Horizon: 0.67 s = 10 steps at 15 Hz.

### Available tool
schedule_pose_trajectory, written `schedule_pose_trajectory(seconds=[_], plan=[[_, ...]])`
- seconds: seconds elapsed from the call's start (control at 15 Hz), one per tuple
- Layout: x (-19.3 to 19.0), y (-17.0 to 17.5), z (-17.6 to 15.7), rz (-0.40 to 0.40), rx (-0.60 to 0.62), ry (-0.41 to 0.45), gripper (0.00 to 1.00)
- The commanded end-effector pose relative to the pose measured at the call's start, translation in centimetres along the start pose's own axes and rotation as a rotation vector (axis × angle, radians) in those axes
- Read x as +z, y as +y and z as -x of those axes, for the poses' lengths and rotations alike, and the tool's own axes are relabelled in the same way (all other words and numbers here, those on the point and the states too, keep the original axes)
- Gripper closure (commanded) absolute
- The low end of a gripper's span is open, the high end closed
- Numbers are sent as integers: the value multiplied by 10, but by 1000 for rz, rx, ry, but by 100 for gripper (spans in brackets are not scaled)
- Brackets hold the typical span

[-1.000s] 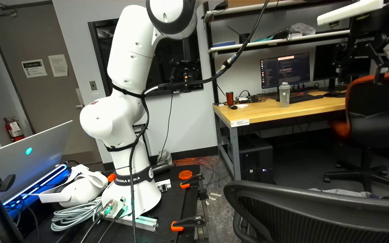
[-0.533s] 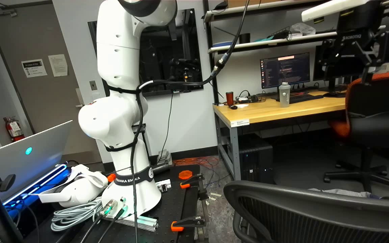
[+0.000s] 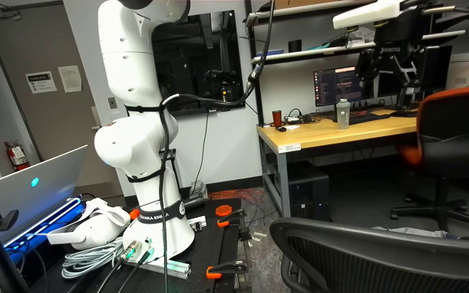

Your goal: Take the cloth on the backrest and put it on the chair

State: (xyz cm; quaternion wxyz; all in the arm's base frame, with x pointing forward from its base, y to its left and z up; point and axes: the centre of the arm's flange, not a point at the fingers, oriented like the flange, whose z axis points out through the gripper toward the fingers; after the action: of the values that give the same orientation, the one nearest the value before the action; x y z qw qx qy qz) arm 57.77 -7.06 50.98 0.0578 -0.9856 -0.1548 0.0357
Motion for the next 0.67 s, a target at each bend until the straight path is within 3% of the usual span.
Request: schedule_pose_trajectory(seconds=[0.0, 0.6], plan=[[2, 0, -1, -2, 0, -3, 0], [4, 0, -2, -3, -1, -7, 0]])
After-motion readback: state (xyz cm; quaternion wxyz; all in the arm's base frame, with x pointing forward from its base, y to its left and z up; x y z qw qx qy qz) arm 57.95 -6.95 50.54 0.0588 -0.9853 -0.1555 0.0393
